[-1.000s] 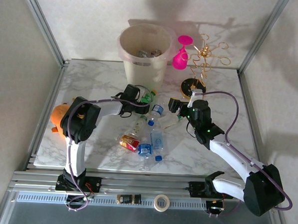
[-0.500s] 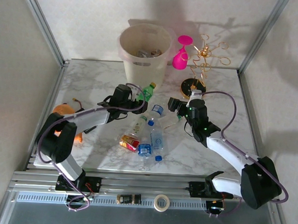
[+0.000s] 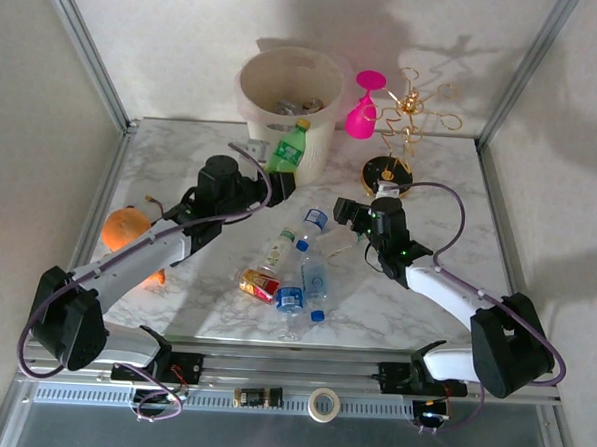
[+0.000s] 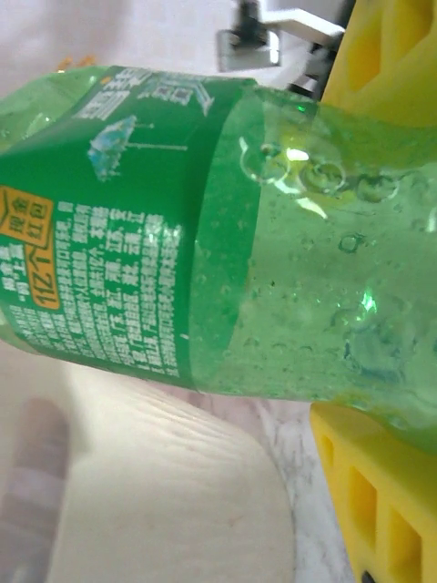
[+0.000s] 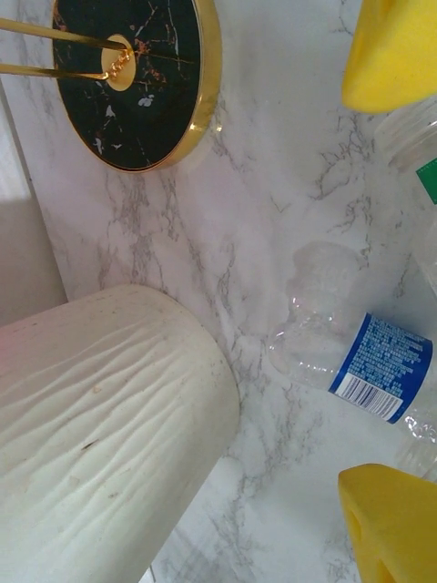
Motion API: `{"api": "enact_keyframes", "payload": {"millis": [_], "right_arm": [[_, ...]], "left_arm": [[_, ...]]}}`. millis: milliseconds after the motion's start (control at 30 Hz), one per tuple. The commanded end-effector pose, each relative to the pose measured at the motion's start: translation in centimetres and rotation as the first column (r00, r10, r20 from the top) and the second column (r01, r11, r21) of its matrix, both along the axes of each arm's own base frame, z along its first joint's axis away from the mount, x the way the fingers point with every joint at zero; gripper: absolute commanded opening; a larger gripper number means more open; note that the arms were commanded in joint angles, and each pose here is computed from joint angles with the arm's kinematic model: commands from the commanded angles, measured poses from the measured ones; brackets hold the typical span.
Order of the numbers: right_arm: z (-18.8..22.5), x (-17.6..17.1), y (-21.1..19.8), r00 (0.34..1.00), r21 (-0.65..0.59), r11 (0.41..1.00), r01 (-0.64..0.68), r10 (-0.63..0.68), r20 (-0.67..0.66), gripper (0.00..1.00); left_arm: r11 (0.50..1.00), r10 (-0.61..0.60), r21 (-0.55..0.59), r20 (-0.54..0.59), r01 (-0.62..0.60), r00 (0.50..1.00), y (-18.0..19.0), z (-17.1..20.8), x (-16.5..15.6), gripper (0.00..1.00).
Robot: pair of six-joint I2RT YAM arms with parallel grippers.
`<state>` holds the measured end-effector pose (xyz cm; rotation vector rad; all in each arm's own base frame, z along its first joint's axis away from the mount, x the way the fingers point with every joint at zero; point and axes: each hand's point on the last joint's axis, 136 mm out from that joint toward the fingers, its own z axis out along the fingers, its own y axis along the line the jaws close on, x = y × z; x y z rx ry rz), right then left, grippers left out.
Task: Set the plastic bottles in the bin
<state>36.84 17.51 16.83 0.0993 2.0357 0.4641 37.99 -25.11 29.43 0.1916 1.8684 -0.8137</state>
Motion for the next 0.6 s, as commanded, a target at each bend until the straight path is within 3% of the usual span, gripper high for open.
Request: {"api": "enact_keyframes", "payload": {"millis": [0,233,567], "right_arm": [[0.9,0.4,-0.1,1.0,0.016,1.0,0.016,-0.016,0.02,0.99],[0.5,-0.7,-1.2,0.999,-0.013,0.999,0.032,-0.032,0.016,0.99],[0.7,-1.9,-2.7,0.998,-0.041,0.997,0.06,-0.059,0.028,0.99]], "left_arm": [[0.994,0.095,-0.055,0.054,-0.092,0.994,0.5,4.0,2.4,0.51],[0.975,0.221,-0.012,0.049,-0.22,0.974,1.1,6.2,9.3,0.5],[0.943,0.324,0.072,0.013,-0.324,0.946,2.7,5.9,19.1,0.51]]}}
